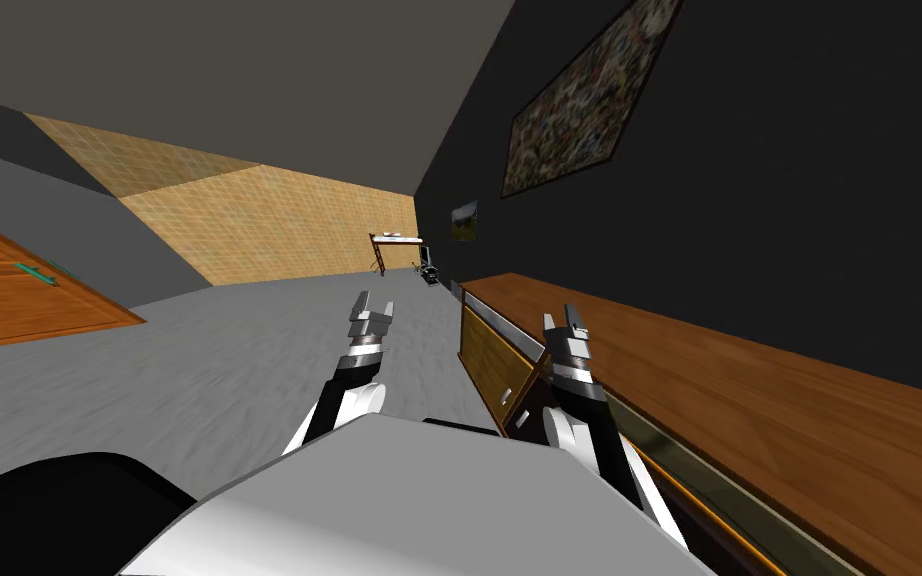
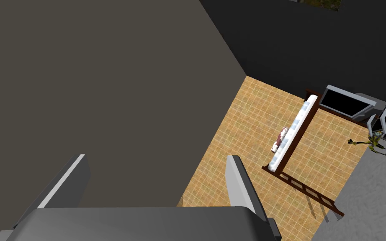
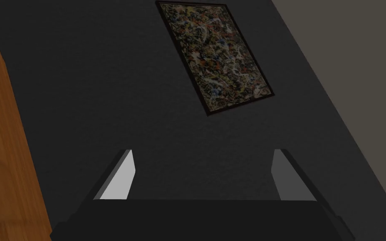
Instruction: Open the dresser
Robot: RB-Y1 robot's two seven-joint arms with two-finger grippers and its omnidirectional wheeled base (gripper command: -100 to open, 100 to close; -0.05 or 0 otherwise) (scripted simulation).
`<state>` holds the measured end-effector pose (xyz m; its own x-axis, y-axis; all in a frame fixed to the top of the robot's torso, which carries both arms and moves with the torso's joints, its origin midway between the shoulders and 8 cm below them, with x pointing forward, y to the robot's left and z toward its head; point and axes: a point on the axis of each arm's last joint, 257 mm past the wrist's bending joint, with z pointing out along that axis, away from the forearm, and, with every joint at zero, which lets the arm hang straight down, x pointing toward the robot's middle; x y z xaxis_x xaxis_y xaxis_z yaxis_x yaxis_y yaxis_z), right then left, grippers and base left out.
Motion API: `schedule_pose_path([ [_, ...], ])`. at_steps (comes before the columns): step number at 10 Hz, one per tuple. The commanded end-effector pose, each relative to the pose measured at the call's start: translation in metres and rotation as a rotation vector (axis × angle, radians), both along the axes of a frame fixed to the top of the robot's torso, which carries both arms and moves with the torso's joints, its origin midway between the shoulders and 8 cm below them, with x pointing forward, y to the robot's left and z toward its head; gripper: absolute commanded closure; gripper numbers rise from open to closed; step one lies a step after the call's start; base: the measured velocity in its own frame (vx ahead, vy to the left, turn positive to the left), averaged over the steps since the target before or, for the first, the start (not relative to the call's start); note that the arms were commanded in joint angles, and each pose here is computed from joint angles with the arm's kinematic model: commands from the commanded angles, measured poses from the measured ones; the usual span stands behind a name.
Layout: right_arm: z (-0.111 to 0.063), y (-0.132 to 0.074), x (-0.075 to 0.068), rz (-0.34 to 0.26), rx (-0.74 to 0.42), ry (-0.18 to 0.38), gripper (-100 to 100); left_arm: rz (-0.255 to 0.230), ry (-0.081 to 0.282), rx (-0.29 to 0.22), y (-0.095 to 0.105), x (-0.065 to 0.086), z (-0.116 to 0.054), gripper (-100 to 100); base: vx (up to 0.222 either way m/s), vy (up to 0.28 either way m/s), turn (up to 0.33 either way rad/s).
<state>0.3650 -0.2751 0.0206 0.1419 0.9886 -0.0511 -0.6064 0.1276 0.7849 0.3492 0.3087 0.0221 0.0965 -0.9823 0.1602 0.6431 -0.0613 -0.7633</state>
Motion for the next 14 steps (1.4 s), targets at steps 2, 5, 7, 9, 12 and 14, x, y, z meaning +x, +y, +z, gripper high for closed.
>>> schedule_pose_path([
  [2,0.000,0.000,0.000,0.000,0.000,0.000,0,0.000,0.000,0.000,0.000,0.000,0.000,0,0.000,0.000,0.000],
  [5,-0.021,0.009,0.009,0.024,-0.127,0.069,-100,0.000,0.001,0.000,0.000,0.000,0.000,0,-0.027,0.005,0.074],
  [7,-0.043,0.011,0.016,0.029,-0.222,0.131,-100,0.000,0.001,0.000,0.000,0.000,0.000,0,-0.054,0.009,0.147],
  [9,-0.056,0.011,0.019,0.030,-0.275,0.166,-100,0.000,0.001,0.000,0.000,0.000,0.000,0,-0.053,0.011,0.100],
  [12,-0.101,0.006,0.027,0.024,-0.445,0.282,-100,0.000,0.001,0.000,0.000,0.000,0.000,0,-0.063,0.019,0.162],
  [14,-0.118,0.002,0.029,0.018,-0.516,0.324,-100,0.000,0.001,0.000,0.000,0.000,0.000,0,-0.071,0.027,0.170],
])
